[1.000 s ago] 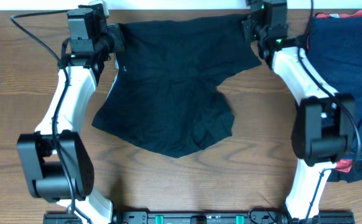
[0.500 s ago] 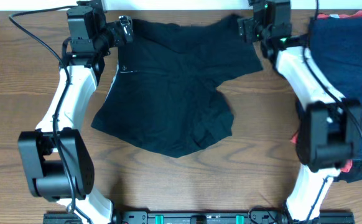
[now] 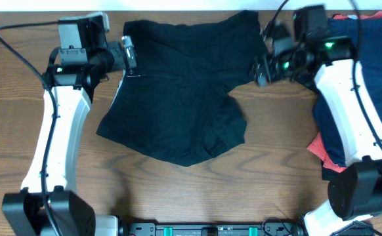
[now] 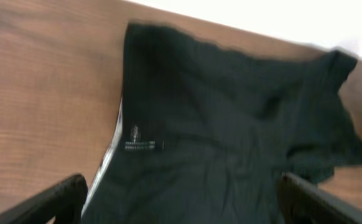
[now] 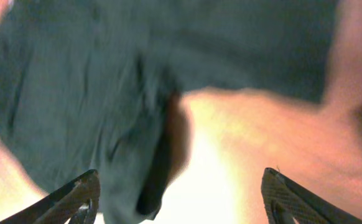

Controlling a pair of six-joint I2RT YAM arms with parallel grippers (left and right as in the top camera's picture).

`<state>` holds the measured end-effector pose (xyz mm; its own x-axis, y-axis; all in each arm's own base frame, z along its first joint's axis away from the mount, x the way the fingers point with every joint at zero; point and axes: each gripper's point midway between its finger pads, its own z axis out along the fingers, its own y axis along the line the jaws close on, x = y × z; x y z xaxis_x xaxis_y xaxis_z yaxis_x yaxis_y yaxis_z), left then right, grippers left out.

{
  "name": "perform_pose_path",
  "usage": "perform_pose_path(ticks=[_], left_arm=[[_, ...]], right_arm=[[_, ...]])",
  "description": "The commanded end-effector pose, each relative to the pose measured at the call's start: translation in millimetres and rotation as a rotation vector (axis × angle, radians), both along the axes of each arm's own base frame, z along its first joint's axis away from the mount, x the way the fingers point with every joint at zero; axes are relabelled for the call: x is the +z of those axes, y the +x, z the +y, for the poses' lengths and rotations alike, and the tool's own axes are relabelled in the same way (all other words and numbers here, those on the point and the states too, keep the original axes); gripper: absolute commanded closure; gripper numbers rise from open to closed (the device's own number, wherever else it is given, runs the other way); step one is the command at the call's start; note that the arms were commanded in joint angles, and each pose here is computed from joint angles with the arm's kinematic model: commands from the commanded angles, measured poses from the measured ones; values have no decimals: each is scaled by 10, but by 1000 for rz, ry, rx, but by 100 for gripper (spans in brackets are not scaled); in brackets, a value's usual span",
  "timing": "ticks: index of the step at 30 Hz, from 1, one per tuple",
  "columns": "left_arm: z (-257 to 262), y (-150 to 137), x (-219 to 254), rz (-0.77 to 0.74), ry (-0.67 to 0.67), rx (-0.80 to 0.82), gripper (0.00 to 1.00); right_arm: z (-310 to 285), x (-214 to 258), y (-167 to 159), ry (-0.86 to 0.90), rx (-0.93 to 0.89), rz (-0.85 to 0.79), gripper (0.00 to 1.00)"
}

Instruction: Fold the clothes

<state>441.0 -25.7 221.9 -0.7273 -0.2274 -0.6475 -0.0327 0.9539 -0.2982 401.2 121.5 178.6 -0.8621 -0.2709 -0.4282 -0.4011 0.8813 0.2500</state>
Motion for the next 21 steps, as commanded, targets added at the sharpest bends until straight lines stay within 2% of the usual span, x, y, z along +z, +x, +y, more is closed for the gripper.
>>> perform_pose_path(ticks=[1, 7, 14, 18, 21], left_arm=[[26, -132, -9, 40, 19, -9, 2], [19, -316, -186, 148, 15, -11, 2], [16, -420, -275, 205, 13, -11, 2], [15, -466, -364, 236, 12, -12, 2], [14, -481, -402, 244, 12, -12, 1]], right_arm=[[256, -294, -312, 22, 108, 112, 21], [524, -711, -754, 37, 195, 241, 25], [683, -1098, -1024, 33, 222, 291, 48], [601, -1107, -856, 5, 132, 253, 71], [517, -1003, -641, 13, 70, 193, 97]])
